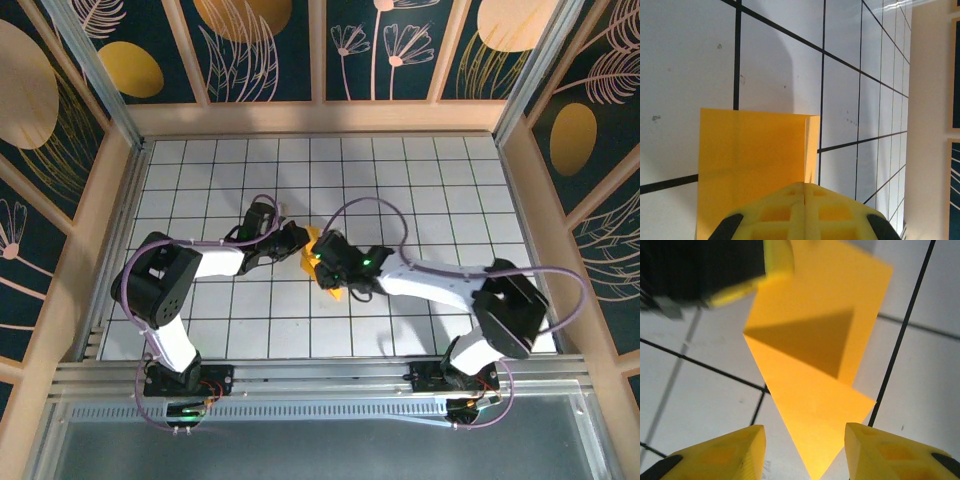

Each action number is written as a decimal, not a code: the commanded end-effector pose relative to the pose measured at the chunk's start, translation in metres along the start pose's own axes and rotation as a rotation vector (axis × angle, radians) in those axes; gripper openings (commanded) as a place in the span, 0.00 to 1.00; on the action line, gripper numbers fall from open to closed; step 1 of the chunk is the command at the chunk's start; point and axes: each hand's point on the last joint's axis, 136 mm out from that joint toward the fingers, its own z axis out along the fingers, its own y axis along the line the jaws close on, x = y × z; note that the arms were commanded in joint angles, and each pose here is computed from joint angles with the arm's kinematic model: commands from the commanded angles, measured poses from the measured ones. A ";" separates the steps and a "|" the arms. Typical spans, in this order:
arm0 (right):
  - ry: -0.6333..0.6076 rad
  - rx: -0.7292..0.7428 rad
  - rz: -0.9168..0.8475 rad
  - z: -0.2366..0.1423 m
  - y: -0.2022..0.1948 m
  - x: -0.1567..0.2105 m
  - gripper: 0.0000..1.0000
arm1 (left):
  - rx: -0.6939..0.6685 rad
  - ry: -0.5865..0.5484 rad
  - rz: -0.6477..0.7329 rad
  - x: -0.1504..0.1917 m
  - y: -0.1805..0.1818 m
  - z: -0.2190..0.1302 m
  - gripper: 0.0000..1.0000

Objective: Fold a paper plane with a square sheet of paper (fold left side to right side)
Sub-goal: Fourth fold the wing at the center of the table.

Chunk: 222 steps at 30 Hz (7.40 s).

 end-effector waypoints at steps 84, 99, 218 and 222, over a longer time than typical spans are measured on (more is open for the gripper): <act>0.077 -0.327 -0.003 0.023 0.002 0.028 0.00 | 0.003 -0.034 0.090 0.010 0.009 -0.078 0.37; 0.125 -0.590 0.152 0.025 -0.007 0.035 0.00 | 0.027 0.054 0.079 0.049 0.005 -0.061 0.36; 0.047 -0.619 0.276 0.037 -0.024 -0.009 0.39 | -0.231 0.157 0.067 0.070 0.050 0.013 0.45; 0.051 -0.616 0.278 0.039 -0.024 -0.007 0.36 | -0.232 0.158 0.067 0.071 0.050 0.013 0.45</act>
